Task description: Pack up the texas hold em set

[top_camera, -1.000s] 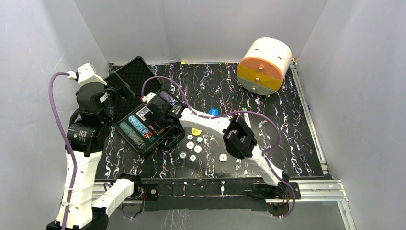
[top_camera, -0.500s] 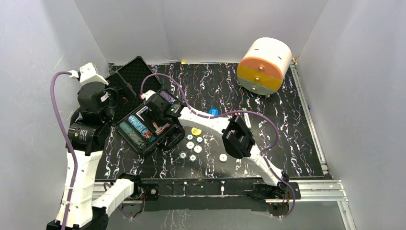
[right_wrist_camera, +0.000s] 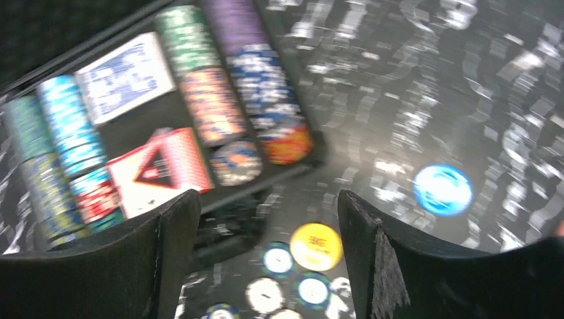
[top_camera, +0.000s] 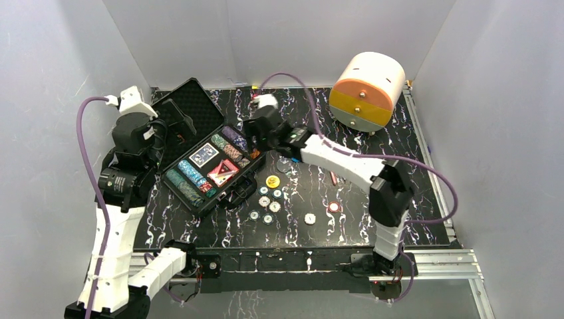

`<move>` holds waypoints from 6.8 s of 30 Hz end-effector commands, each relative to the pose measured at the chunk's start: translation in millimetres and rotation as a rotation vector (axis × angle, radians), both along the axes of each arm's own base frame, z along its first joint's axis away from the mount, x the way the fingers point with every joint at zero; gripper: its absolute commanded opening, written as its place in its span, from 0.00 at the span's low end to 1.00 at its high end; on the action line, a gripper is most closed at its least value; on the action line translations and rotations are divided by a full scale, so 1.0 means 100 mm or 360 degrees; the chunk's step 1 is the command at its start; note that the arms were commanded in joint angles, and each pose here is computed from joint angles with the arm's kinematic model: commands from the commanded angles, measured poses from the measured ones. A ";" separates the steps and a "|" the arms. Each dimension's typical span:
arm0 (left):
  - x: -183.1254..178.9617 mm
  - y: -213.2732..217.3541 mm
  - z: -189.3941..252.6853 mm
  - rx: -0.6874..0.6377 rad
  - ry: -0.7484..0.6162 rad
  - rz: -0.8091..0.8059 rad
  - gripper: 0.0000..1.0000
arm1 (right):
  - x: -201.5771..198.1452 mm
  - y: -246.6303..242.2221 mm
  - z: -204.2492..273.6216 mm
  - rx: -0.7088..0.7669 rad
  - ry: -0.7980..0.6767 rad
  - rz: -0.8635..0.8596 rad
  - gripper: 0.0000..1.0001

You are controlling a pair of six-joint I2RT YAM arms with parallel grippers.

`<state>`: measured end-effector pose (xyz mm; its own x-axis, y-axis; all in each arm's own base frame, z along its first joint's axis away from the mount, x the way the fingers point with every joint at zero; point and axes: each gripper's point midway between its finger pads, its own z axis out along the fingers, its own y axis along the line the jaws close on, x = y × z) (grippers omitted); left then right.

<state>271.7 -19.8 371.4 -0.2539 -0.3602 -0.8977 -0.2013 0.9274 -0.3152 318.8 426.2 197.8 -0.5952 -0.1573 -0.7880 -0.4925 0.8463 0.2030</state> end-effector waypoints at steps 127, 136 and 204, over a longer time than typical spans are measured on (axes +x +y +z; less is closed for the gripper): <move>-0.22 0.35 -0.47 -0.0197 0.0069 0.0465 0.89 | -0.31 1.11 -0.76 -0.0306 -0.0083 0.0460 0.57; -0.18 0.30 -0.50 -0.0205 0.0085 0.0428 0.89 | -0.36 1.14 -0.81 -0.0309 -0.0050 0.0501 0.64; -0.15 -1.29 -1.47 -0.1020 0.0692 -0.0619 0.93 | -0.06 -0.60 -0.19 0.0151 -0.0153 0.0419 0.48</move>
<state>262.6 -112.8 217.4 -0.6400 -0.6110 -0.4660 -0.2129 0.7237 -0.6565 316.2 325.3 96.9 -0.6626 -0.3150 -0.6795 -0.5259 0.8416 0.1227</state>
